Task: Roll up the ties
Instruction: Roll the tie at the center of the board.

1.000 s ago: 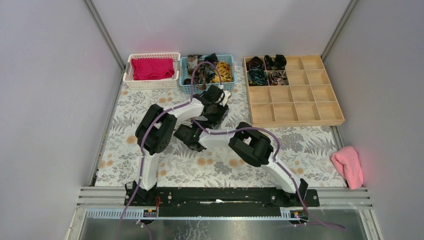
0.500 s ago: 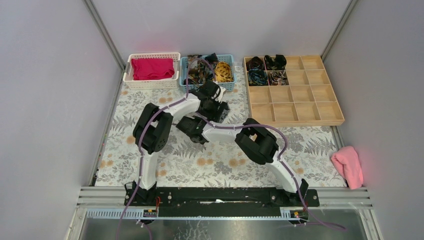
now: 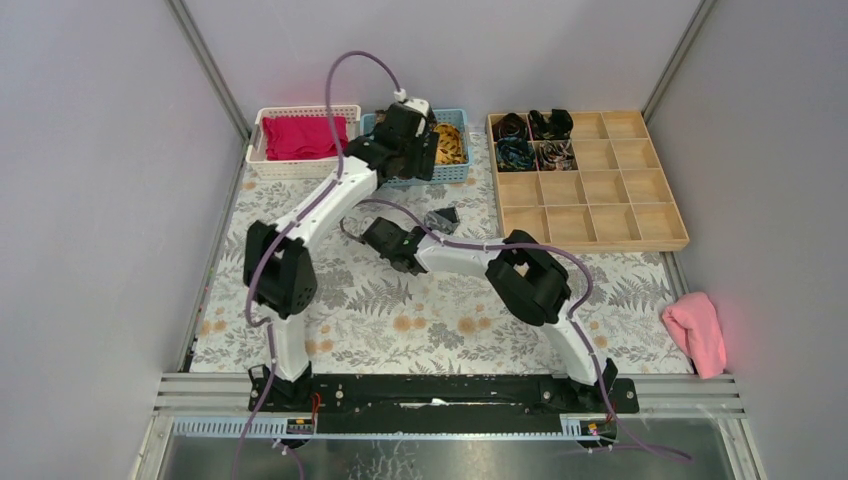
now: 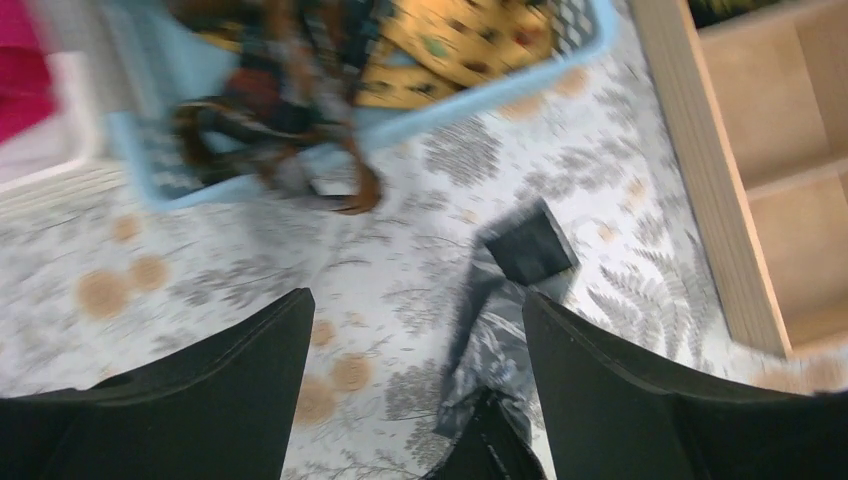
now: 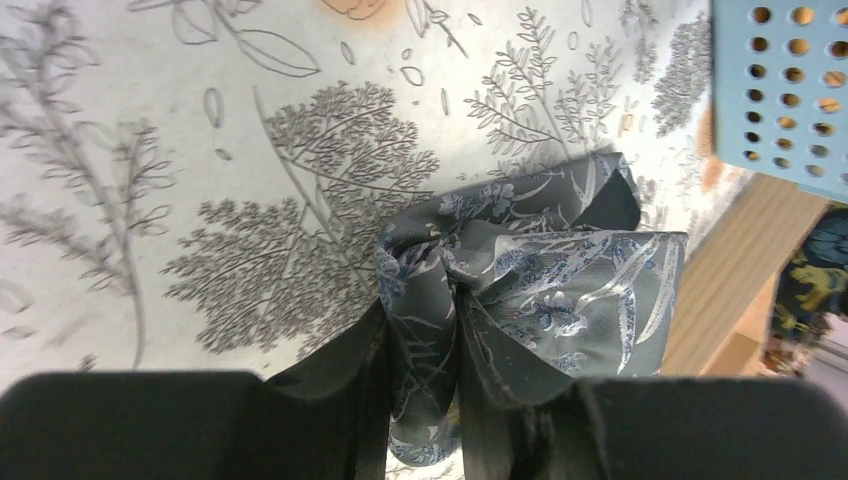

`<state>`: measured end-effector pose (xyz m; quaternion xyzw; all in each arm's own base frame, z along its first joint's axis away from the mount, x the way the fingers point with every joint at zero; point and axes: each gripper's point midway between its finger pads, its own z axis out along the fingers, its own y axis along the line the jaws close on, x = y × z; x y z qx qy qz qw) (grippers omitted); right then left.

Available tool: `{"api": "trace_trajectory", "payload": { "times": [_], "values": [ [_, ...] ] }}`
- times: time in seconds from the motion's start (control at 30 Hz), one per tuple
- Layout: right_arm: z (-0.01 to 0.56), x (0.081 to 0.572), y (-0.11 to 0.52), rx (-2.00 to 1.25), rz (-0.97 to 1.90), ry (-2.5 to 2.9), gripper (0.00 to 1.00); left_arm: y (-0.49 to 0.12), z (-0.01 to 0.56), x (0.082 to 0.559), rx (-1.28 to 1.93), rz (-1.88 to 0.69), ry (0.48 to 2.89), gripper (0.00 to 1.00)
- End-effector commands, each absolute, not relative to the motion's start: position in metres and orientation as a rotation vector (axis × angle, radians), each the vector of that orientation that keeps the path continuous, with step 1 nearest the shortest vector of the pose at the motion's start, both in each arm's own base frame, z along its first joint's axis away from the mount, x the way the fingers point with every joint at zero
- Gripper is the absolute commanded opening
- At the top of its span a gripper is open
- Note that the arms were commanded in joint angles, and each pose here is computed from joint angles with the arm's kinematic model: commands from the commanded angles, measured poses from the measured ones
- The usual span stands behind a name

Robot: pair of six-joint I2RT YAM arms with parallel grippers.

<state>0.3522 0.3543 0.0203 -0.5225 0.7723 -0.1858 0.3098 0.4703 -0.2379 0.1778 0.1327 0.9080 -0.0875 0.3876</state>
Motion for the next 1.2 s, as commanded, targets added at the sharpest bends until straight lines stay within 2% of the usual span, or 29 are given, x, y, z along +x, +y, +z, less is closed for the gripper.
{"api": "trace_trajectory", "payload": {
  "times": [0.0, 0.17, 0.37, 0.5, 0.67, 0.8, 1.03, 1.17],
  "values": [
    [-0.027, 0.272, 0.375, -1.553, 0.011, 2.284, 0.15, -0.166, 0.244, 0.466, -0.023, 0.061, 2.18, 0.85],
    [-0.004, 0.253, 0.39, -1.555, 0.261, 2.314, 0.15, -0.119, 0.268, 0.427, -0.252, 0.149, 2.076, 0.86],
    [0.014, 0.248, 0.394, -1.493, 0.606, 2.401, 0.15, -0.11, 0.253, 0.379, -0.397, -0.035, 2.012, 0.83],
    [0.028, 0.254, 0.392, -1.386, 0.9, 2.469, 0.15, -0.112, 0.246, 0.357, -0.361, -0.091, 1.971, 0.75],
    [0.038, 0.273, 0.386, -1.221, 1.239, 2.553, 0.16, -0.133, 0.233, 0.34, -0.252, -0.087, 1.979, 0.74],
    [0.044, 0.285, 0.386, -1.061, 1.525, 2.555, 0.16, -0.155, 0.211, 0.33, -0.161, -0.07, 2.006, 0.79],
    [0.044, 0.305, 0.375, -0.755, 1.842, 2.586, 0.16, -0.163, 0.184, 0.317, -0.068, -0.018, 2.017, 0.84],
    [0.043, 0.317, 0.376, -0.635, 1.941, 2.598, 0.16, -0.176, 0.163, 0.322, 0.043, -0.022, 2.039, 0.94]
  ]
}}
